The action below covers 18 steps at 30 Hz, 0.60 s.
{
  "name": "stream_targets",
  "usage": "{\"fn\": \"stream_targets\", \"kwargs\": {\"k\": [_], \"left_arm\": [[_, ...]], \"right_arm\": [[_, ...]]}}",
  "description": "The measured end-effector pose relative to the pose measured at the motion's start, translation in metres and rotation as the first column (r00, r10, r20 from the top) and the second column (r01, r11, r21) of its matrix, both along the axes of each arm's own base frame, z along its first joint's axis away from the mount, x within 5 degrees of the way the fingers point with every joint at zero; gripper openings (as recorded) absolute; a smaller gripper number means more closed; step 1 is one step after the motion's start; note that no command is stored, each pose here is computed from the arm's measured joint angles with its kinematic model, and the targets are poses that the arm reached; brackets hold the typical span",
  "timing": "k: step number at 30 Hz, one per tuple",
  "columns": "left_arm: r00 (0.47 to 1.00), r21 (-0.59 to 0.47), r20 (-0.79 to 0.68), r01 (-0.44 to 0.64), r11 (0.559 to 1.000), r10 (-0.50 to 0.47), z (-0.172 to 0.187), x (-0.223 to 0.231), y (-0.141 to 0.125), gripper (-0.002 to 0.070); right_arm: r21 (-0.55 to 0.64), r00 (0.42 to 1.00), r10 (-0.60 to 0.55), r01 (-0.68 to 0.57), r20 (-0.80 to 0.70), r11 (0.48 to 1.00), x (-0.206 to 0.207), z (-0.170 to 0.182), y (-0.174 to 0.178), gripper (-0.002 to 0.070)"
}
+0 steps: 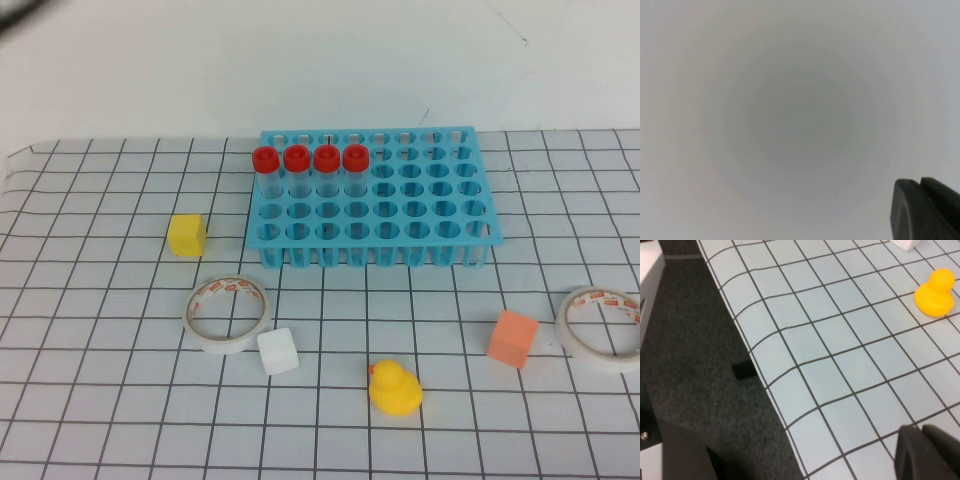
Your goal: Place the test tubes
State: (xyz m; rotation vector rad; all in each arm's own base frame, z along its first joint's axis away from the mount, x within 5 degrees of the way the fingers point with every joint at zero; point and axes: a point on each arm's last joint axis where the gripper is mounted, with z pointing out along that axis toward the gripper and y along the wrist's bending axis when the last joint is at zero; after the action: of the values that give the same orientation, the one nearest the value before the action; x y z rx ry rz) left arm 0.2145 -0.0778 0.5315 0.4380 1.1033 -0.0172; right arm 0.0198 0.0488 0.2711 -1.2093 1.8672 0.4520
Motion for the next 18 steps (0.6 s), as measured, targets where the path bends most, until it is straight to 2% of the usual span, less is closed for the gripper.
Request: {"fn": "stream_targets", "kwargs": {"k": [3, 8, 18], "left_arm": [[0.999, -0.025, 0.040, -0.015, 1.000, 0.016, 0.001, -0.047, 0.018, 0.0000], [0.998, -0.044, 0.058, -0.007, 0.999, 0.009, -0.024, -0.098, 0.035, 0.0003], [0.993, -0.208, -0.086, 0.062, 0.976, -0.081, -0.140, -0.157, 0.055, 0.0001]], "right_arm": [[0.001, 1.000, 0.000, 0.000, -0.001, 1.000, 0.000, 0.000, 0.000, -0.0001], [0.001, 1.000, 0.000, 0.000, -0.001, 1.000, 0.000, 0.000, 0.000, -0.0001], [0.001, 1.000, 0.000, 0.000, -0.001, 1.000, 0.000, 0.000, 0.000, -0.0001]]}}
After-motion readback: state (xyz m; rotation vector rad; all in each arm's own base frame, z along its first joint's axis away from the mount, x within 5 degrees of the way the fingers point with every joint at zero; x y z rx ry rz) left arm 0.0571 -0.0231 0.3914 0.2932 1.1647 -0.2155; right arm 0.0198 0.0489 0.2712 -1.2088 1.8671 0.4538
